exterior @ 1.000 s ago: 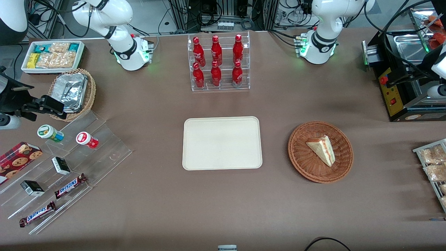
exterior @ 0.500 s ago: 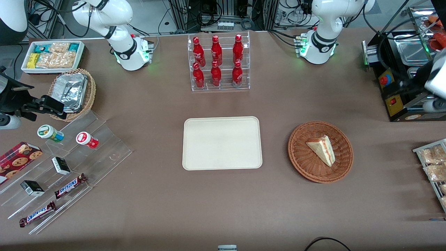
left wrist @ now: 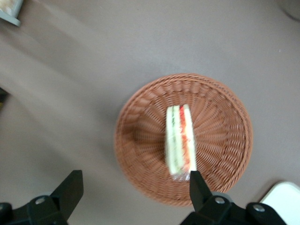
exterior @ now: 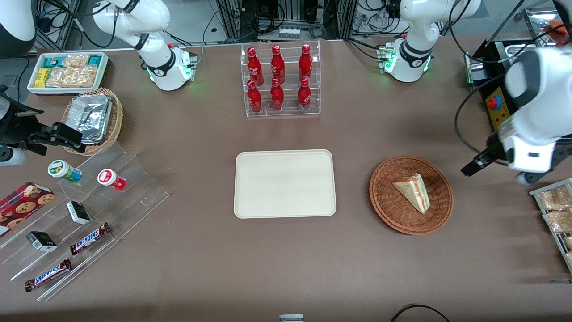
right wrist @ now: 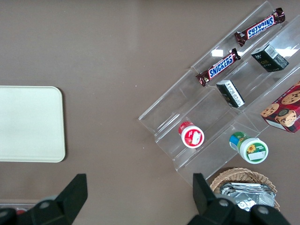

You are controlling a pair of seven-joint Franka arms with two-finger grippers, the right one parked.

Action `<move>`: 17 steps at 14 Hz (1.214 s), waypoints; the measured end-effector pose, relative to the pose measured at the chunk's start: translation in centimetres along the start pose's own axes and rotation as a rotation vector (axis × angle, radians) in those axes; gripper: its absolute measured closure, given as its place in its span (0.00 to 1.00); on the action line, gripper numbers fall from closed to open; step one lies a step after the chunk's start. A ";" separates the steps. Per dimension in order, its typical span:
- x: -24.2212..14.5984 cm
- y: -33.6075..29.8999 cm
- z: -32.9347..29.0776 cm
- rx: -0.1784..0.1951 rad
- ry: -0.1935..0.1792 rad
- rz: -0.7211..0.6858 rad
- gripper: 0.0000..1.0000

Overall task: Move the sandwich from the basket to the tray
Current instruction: 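Lower the open left gripper over the wrapped sandwich in the basket, then close the left gripper on the wrapped sandwich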

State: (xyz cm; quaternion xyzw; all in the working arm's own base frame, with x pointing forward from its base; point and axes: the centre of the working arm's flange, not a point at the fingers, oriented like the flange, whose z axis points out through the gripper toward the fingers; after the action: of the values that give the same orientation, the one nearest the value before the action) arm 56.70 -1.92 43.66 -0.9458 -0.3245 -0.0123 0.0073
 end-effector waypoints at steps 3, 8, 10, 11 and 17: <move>-2.4 2.8 4.1 -0.004 -0.004 -0.034 0.00; -3.3 4.7 8.4 -0.028 0.008 -0.053 0.00; -3.9 5.1 10.5 -0.030 0.005 -0.056 0.00; -4.1 5.2 11.4 -0.030 0.004 -0.055 0.00; -4.1 5.6 15.4 -0.031 -0.004 -0.067 0.00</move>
State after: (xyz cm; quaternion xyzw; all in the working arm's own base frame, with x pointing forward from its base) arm 57.15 -8.50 28.12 -0.9344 -0.3558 -0.0160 -0.0086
